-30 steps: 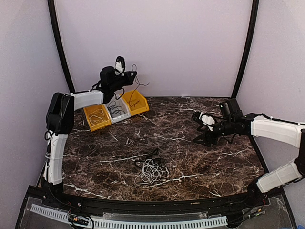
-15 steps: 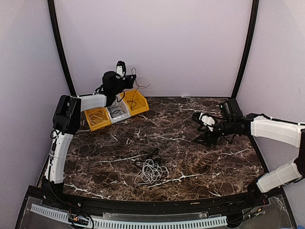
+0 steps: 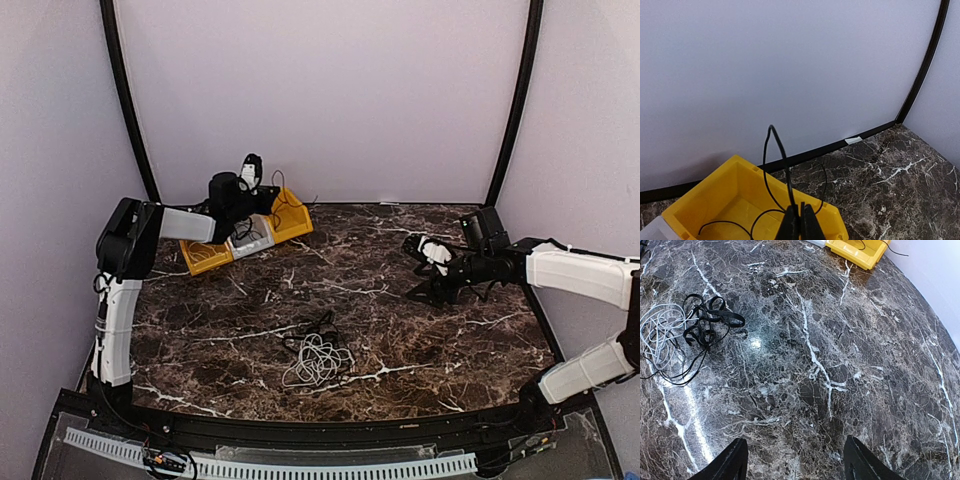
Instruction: Untangle the cables
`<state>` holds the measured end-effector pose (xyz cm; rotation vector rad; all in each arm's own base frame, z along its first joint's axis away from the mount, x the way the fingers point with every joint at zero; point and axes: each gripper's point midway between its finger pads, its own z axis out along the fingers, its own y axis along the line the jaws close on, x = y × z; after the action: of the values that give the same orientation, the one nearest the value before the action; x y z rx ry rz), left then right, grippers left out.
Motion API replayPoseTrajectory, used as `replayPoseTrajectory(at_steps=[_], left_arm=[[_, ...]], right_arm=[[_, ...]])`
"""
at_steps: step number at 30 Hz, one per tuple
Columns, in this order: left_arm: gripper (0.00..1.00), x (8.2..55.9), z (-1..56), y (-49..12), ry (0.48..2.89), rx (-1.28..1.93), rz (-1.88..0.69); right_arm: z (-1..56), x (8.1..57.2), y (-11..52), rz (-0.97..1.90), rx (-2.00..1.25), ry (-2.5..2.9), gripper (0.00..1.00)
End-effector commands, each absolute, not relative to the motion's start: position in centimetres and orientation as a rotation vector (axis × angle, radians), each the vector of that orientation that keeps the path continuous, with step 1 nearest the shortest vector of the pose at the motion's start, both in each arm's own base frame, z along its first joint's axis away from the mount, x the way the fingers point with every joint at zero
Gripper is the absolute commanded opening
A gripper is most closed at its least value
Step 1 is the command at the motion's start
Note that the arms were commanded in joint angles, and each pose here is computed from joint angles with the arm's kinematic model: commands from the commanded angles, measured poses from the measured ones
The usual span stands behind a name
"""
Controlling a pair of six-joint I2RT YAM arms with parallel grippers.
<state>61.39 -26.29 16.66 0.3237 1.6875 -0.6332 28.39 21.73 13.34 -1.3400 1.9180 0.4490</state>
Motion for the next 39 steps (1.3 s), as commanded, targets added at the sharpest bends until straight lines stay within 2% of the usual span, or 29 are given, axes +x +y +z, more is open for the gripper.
replayPoseTrajectory(at_steps=[1,8,19,39], left_arm=[[0.0,59.6,24.4,-25.0,1.52,0.374,-0.591],[0.0,58.6,22.3,-22.9,1.574,0.338,-0.55],[0.0,60.9,18.5,-22.6,1.726,0.272,-0.544],[0.0,61.9,12.2,-26.5,1.9,0.224,-0.626]], right_arm=[[13.6,28.9,21.6,0.431,-1.327,1.9,0.67],[13.5,28.9,21.5,0.431,-1.326,1.902,0.68],[13.2,28.9,21.6,0.433,-1.333,1.913,0.68],[11.9,29.1,21.5,0.433,-1.348,1.958,0.68]])
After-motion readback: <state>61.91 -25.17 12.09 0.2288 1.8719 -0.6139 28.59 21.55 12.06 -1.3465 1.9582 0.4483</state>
